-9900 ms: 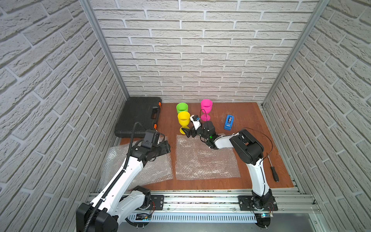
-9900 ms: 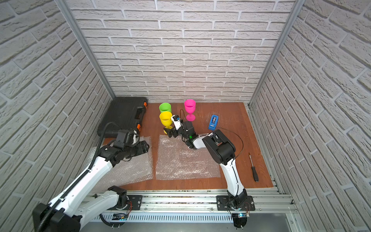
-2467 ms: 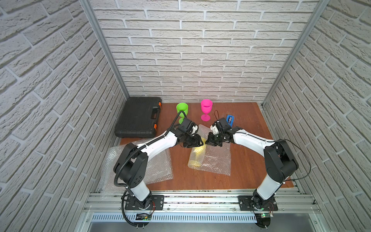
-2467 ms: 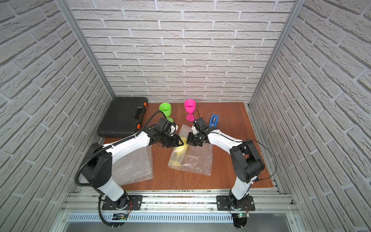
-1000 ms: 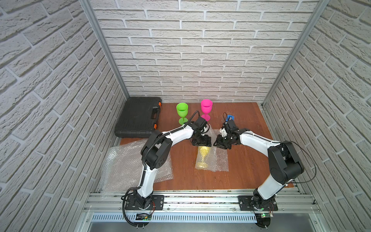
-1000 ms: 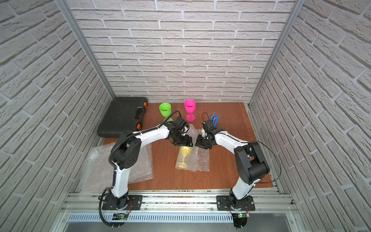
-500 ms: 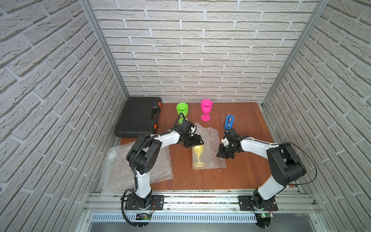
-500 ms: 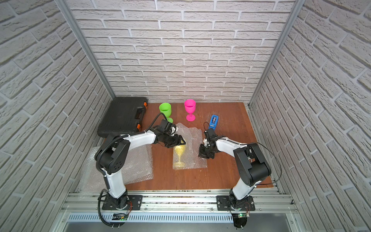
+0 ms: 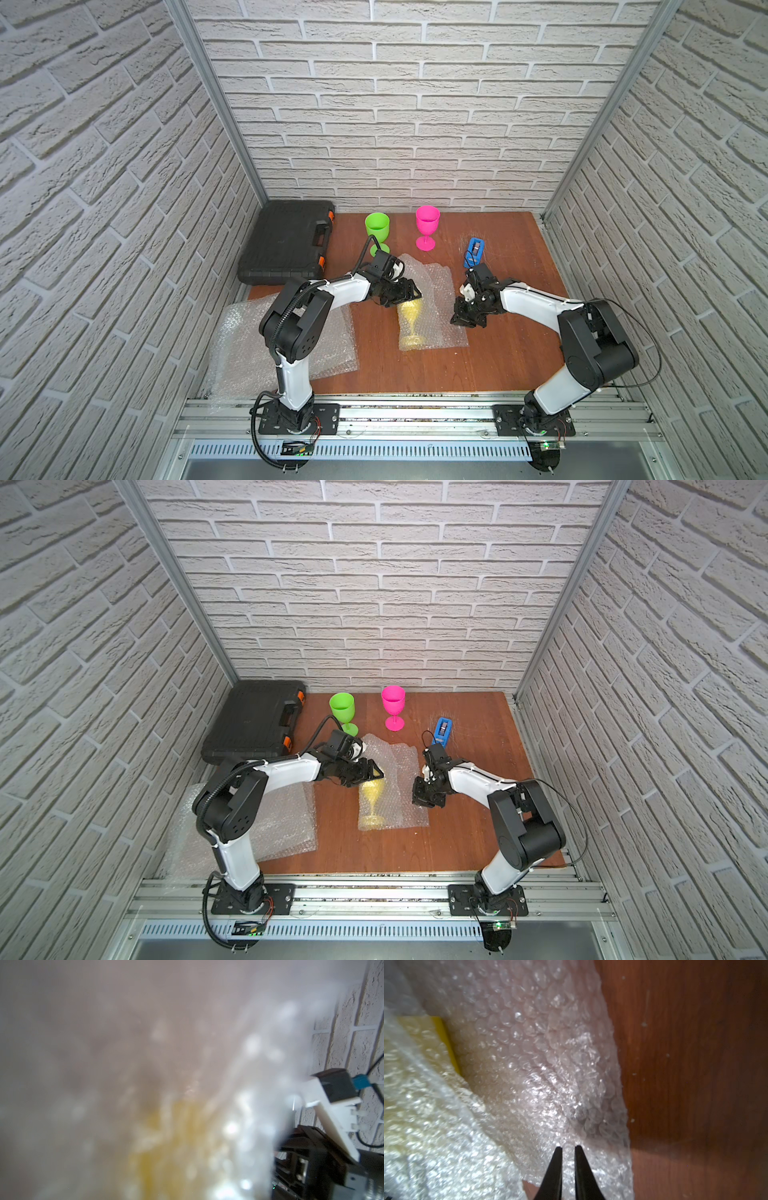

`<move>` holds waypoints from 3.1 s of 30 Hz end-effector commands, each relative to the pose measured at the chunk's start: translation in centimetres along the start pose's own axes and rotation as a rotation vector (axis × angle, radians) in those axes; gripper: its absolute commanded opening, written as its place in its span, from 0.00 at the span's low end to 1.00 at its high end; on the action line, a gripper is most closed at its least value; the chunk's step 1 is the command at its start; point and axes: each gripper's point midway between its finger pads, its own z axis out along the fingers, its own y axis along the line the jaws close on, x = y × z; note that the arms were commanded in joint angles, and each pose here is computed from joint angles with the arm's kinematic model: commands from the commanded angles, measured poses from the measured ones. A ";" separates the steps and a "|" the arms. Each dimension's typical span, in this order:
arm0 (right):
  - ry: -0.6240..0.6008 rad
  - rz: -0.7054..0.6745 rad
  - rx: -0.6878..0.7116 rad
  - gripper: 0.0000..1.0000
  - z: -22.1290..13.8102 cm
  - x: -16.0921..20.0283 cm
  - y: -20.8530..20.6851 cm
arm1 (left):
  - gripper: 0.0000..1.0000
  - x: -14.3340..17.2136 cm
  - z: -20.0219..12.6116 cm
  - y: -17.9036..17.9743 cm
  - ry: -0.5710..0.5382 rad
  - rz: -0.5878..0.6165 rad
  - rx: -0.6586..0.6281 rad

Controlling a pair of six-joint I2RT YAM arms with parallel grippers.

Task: Wrap wine glasses in bubble wrap
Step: Wrap the wine glass in bubble wrap.

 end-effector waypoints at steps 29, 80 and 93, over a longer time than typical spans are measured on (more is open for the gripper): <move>0.193 -0.186 -0.294 0.13 5.4 5.0 10.4 | 0.46 0.6 0.0 2.7 0.020 -0.032 -0.088; -0.208 -0.174 -0.191 0.19 -0.9 -12.2 11.0 | 0.46 3.1 0.0 6.0 0.153 -0.015 -0.475; -0.012 -0.225 -0.278 0.46 -2.5 -0.5 9.7 | 0.49 2.9 -0.5 6.5 0.166 -0.043 -0.573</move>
